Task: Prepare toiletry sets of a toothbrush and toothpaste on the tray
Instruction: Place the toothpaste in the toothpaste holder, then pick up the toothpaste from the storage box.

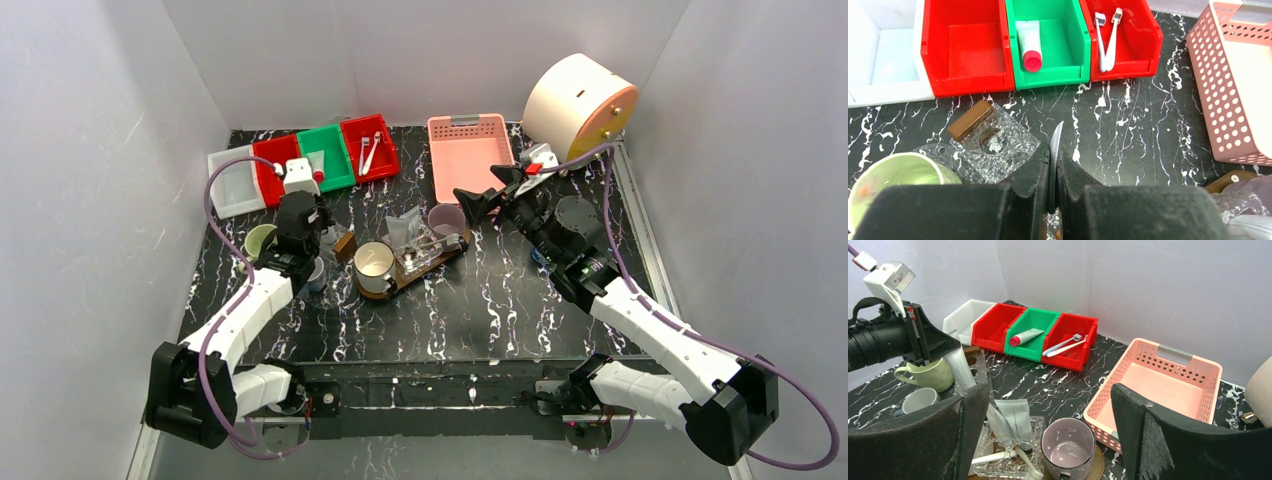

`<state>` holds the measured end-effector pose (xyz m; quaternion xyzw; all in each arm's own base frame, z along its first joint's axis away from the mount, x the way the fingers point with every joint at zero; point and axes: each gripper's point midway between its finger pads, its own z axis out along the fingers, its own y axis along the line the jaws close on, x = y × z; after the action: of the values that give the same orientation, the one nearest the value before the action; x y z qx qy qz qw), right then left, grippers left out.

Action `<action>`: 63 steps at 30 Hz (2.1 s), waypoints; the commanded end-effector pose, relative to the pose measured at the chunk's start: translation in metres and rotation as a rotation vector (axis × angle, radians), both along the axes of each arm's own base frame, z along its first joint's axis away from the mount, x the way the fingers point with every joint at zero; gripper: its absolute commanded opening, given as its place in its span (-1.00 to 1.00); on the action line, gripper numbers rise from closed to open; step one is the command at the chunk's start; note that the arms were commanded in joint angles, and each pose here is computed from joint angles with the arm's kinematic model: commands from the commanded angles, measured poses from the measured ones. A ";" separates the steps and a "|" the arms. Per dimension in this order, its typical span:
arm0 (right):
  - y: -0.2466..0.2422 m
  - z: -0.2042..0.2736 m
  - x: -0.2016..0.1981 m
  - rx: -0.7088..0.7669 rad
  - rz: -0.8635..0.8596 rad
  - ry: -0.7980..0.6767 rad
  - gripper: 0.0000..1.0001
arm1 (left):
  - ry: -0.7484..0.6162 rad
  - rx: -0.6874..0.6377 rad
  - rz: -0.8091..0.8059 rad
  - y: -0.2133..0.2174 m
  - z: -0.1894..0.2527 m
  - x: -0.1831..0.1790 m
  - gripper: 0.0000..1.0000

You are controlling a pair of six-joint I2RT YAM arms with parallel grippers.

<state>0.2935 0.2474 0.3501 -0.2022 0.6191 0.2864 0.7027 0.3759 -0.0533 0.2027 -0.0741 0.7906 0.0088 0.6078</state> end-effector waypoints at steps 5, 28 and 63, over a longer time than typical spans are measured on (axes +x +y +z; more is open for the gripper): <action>-0.006 0.018 -0.003 0.036 -0.017 -0.063 0.97 | -0.047 -0.021 0.030 0.002 -0.002 0.001 -1.00; -0.007 0.019 -0.004 0.039 -0.018 -0.069 0.97 | 0.021 -0.015 0.044 0.002 -0.028 0.001 -0.39; -0.008 0.008 0.003 0.007 -0.047 -0.045 0.97 | 0.366 0.038 0.075 0.033 -0.018 0.120 0.19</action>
<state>0.2956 0.2425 0.3471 -0.1957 0.6215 0.2747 0.7071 0.4826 -0.0228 0.1809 -0.0773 0.8809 0.0755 0.4609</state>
